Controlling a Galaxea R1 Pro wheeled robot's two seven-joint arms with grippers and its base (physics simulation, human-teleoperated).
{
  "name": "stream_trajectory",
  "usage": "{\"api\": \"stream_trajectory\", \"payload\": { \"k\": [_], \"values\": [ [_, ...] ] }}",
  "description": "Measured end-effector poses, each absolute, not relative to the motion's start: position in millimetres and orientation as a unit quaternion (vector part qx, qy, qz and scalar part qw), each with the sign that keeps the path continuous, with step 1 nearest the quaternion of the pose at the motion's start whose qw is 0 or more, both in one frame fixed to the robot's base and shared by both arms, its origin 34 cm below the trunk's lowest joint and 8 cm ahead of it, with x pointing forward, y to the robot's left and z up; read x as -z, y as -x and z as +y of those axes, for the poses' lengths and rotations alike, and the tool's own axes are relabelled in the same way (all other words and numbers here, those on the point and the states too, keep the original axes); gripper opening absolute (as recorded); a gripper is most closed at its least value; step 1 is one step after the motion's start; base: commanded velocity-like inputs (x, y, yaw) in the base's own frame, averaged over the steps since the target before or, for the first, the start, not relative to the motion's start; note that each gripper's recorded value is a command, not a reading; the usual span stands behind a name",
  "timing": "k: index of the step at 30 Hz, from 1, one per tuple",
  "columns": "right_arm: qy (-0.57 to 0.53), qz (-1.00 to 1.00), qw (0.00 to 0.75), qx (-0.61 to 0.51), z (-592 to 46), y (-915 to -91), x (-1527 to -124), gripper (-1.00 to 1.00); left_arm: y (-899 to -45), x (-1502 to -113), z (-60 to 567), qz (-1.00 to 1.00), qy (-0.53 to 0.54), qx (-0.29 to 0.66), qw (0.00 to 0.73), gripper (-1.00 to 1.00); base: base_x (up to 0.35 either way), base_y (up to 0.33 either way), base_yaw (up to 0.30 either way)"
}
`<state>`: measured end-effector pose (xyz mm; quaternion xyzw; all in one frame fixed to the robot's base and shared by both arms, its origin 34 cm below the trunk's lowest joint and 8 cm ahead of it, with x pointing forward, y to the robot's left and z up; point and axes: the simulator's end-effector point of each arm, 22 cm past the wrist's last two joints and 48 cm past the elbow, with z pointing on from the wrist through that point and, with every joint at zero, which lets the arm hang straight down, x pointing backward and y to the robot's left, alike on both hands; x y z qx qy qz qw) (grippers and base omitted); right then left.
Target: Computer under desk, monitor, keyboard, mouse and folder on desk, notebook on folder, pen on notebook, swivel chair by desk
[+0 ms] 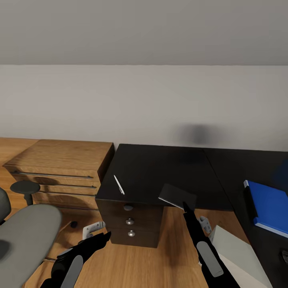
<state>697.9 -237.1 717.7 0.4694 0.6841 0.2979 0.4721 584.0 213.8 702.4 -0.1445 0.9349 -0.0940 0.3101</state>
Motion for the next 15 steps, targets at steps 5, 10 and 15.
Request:
{"api": "stream_trajectory", "payload": {
  "k": [5, 10, 15],
  "values": [
    [-0.469, 0.684, 0.473, -0.298, -237.4, -697.9, -718.1, 1.00, -583.7, -702.3, 214.5, 0.935, 0.144, 0.094, 0.310, 1.00, 0.152, 0.000, 0.000],
    [-0.469, 0.684, 0.473, -0.298, -237.7, -698.2, -718.2, 1.00, -583.3, -701.6, 214.2, 0.935, 0.144, 0.095, 0.309, 1.00, 0.028, 0.000, 0.000],
    [-0.469, 0.684, 0.473, -0.298, -237.5, -698.4, -718.7, 1.00, -583.3, -701.6, 214.4, 0.935, 0.144, 0.094, 0.309, 1.00, 0.001, 0.000, 0.000]
  ]
}}
